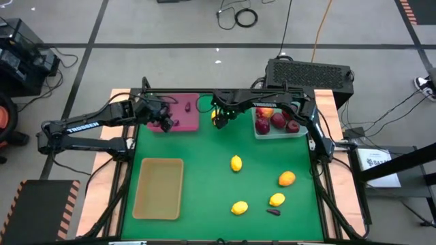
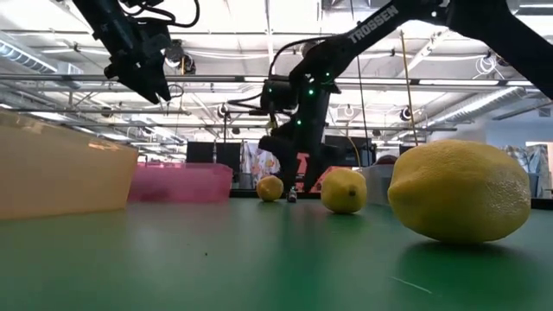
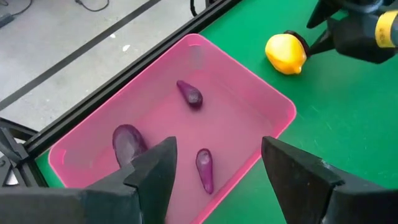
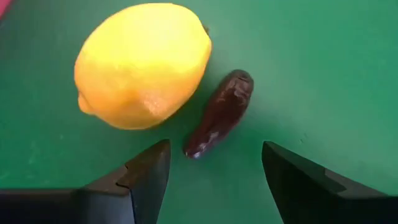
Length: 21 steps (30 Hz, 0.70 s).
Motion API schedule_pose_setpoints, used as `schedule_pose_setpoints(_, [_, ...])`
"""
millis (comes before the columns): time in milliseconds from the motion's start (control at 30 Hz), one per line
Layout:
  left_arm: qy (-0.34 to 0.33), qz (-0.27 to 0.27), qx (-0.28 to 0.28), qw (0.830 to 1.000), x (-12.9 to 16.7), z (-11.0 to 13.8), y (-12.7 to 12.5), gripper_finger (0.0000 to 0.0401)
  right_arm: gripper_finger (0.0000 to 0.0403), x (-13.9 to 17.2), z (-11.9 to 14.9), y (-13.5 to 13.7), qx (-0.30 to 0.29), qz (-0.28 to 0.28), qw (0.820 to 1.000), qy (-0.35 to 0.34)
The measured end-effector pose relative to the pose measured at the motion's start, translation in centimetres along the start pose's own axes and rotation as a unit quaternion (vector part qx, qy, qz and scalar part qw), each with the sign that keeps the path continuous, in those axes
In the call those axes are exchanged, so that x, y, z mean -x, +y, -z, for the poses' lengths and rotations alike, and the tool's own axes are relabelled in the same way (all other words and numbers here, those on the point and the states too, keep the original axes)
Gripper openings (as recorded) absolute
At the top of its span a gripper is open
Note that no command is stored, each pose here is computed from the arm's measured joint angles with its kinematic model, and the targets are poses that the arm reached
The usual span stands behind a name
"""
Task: Sort produce into baskets
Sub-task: Put the eggplant into the pink bin
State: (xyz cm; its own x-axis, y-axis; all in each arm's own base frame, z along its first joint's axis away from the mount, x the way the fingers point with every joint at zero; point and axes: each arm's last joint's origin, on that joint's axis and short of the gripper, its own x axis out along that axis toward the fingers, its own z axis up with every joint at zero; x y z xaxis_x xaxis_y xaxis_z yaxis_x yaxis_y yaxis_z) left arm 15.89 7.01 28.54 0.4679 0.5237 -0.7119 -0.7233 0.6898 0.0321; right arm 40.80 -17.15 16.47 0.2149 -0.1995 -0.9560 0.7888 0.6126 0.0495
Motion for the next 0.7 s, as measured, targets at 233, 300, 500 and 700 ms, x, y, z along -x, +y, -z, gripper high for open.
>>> schedule_pose_setpoints(233, [0.000, 0.000, 0.000, 1.000, 0.0, 0.0, 0.0, 0.0242, 0.0244, -2.2, 0.1, 0.2, 0.001, 0.004, 1.000, 0.008])
schedule_pose_setpoints(300, [0.000, 0.000, 0.000, 1.000, 0.0, 0.0, 0.0, 0.0242, 0.0244, -2.4, 0.2, 0.2, 0.001, 0.006, 1.000, 0.009])
schedule_pose_setpoints(500, [0.000, 0.000, -0.001, 1.000, 0.0, 0.0, 0.0, 0.0242, 0.0216, -2.7, 0.3, 0.4, 0.008, 0.007, 1.000, 0.010])
schedule_pose_setpoints(700, [0.000, 0.000, -0.001, 1.000, 0.0, 0.0, 0.0, 0.0242, 0.0151, -2.3, 0.2, 0.4, 0.017, 0.011, 1.000, 0.002])
